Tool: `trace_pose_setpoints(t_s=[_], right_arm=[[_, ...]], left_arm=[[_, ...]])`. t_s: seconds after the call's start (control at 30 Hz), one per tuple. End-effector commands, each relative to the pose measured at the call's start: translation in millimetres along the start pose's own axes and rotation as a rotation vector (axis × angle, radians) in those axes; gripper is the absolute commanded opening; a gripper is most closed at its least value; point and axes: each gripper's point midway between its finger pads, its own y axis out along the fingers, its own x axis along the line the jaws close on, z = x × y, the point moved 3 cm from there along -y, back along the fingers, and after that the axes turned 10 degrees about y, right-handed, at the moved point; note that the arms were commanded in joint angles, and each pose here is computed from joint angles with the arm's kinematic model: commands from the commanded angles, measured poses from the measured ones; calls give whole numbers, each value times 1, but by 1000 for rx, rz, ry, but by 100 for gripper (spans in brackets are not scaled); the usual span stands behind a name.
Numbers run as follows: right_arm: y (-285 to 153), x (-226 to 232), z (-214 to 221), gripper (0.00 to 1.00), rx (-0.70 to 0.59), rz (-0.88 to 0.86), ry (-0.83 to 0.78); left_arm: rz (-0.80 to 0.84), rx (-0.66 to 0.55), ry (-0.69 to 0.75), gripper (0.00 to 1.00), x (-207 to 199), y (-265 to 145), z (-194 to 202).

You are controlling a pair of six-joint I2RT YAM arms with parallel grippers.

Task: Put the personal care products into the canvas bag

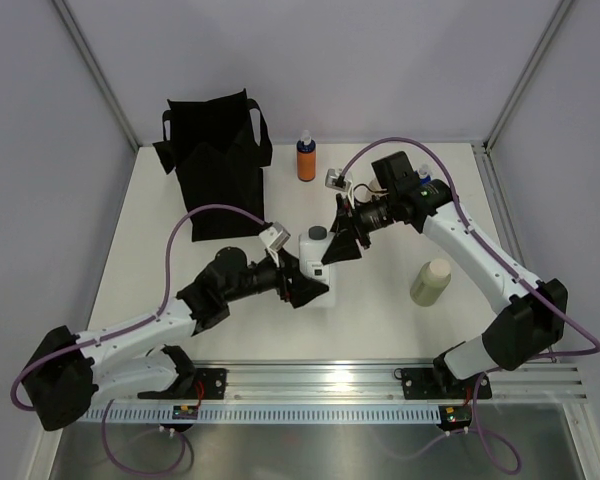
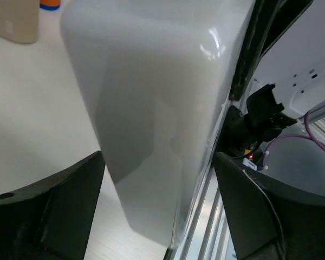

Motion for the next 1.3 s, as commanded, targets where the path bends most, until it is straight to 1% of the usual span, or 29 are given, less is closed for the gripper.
trace_pose_setpoints(t_s=[0.0, 0.07, 0.1, 0.17, 0.2, 0.23, 0.27, 0.3, 0.37, 0.4, 0.43, 0.47, 0.5, 0.57, 0.6, 0.67, 0.7, 0.73, 0.77, 0.8, 0.83, 0.9, 0.93, 1.0, 1.03, 1.13, 1.17, 1.2, 1.27], right_arm=[[-13, 43, -31, 0, -97, -141, -93], [-14, 42, -30, 0, -102, -126, -102], [-15, 41, -29, 0, -101, -121, -101], [-16, 38, -28, 0, -102, -109, -103], [-16, 36, -28, 2, -102, -105, -106], [-15, 35, -28, 7, -101, -103, -110], [-17, 34, -26, 33, -96, -96, -101], [-17, 31, -27, 46, -95, -77, -114], [-19, 30, -27, 66, -96, -51, -132], [-21, 26, -28, 89, -98, -14, -143], [-25, 26, -31, 99, -109, 12, -163], [-28, 23, -34, 99, -121, 42, -175], [-38, 14, -39, 100, -147, 121, -160], [-55, 10, -50, 100, -212, 178, -171], [-71, 3, -54, 99, -251, 219, -157], [-90, 1, -59, 99, -305, 263, -162], [-102, -1, -58, 100, -331, 300, -165], [-106, -2, -56, 100, -339, 318, -166], [-109, -4, -53, 100, -344, 336, -168], [-110, -3, -44, 99, -347, 346, -161], [-109, -3, -41, 99, -353, 348, -167], [-104, -2, -26, 99, -352, 341, -153], [-106, -2, -25, 100, -362, 349, -164], [-107, -4, -16, 99, -372, 356, -162], [-110, -5, -14, 100, -381, 363, -157], [-111, -7, -4, 100, -382, 360, -153], [-111, -10, 2, 100, -383, 357, -143], [-112, -10, 3, 99, -390, 359, -161], [-112, -14, 12, 99, -395, 347, -156]], left_arm=[[118, -163, 69, 69, -22, 11, -49], [147, -163, 54, 50, -27, 11, -50], [161, -160, 52, 32, -29, 10, -49], [164, -143, 43, 14, -30, 8, -46], [172, -143, 45, 6, -32, 5, -46], [169, -138, 47, 0, -32, 4, -46], [163, -132, 49, 0, -31, 2, -43], [156, -121, 50, 0, -30, 0, -41], [135, -140, 72, 0, -30, -8, -46], [99, -122, 71, 0, -26, -10, -43], [86, -140, 102, 0, -26, -17, -50], [48, -102, 98, 0, -19, -21, -44], [13, -110, 107, 0, -14, -24, -52], [-71, -77, 113, 0, 3, -38, -55], [-101, -84, 125, 0, 7, -44, -67], [-201, -54, 134, 0, 30, -59, -74], [-236, -79, 153, 0, 34, -65, -94], [-302, -92, 179, 0, 48, -73, -106], [-355, -58, 172, 0, 59, -76, -108], [-427, -67, 184, 0, 70, -81, -122], [-486, -105, 227, 0, 75, -90, -153], [-584, -125, 247, 0, 95, -91, -180], [-624, -195, 290, 0, 96, -100, -216], [-691, -222, 303, 0, 114, -97, -241], [-729, -290, 327, 0, 116, -107, -272], [-845, -335, 306, 0, 152, -111, -301], [-895, -389, 302, 0, 157, -120, -320], [-907, -404, 271, 0, 171, -115, -323], [-944, -486, 280, 0, 183, -124, -347]])
